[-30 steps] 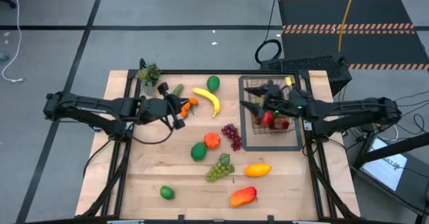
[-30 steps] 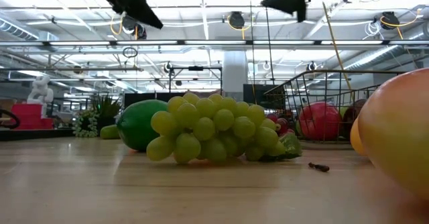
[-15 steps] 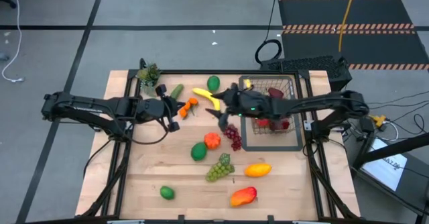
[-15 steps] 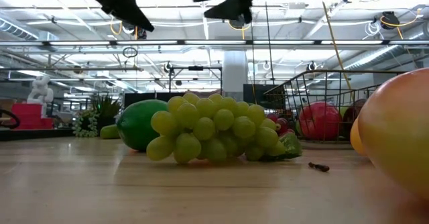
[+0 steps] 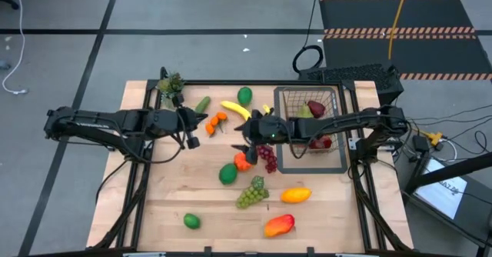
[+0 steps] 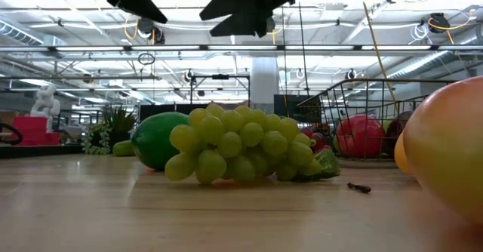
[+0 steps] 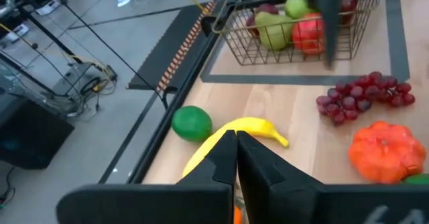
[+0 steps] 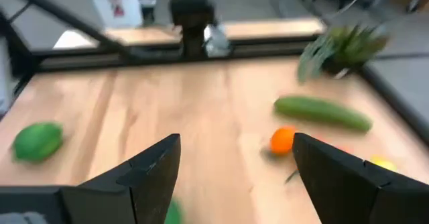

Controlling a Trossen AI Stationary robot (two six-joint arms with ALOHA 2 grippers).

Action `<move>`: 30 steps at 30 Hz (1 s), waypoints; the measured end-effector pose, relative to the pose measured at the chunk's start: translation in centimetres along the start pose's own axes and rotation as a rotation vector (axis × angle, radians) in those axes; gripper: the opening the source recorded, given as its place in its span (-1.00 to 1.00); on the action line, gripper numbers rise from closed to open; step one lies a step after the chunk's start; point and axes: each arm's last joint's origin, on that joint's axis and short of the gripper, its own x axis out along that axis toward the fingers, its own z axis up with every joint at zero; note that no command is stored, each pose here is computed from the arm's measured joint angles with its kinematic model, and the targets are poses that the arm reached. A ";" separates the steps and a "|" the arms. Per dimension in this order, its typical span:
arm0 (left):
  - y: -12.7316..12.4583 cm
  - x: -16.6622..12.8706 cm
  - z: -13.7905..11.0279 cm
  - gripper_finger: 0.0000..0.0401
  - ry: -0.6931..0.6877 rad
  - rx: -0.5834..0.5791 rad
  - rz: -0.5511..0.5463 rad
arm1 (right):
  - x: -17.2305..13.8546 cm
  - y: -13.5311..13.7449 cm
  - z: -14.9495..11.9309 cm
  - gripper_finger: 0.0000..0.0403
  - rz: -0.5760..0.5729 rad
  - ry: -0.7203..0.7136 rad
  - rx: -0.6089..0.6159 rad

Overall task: Build produce basket
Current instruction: Put the bottom mango into the gold wire basket

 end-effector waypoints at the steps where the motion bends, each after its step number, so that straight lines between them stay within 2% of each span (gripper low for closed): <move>1: 0.2 -0.2 0.0 -0.91 -0.009 -0.004 0.004 | -0.1 0.5 -0.2 0.40 0.010 0.021 0.004; 9: 1.1 -0.7 -0.1 -0.98 -0.013 -0.021 0.030 | -2.1 7.2 -2.0 0.40 0.104 0.133 0.022; 13: 1.1 -0.6 -0.2 -0.95 -0.006 -0.014 0.032 | -3.6 10.4 -3.1 0.40 0.123 0.183 0.050; 22: 1.1 -0.6 -0.1 -0.87 -0.007 -0.016 0.031 | -6.6 15.0 -6.0 0.40 0.126 0.350 0.181; 24: 1.1 -0.6 -0.1 -0.87 -0.007 -0.019 0.031 | -7.1 15.9 -6.7 0.40 0.109 0.366 0.186; 30: 1.0 -0.6 -0.1 -0.87 -0.014 -0.035 -0.002 | -7.4 18.8 -9.1 0.40 0.160 0.439 0.173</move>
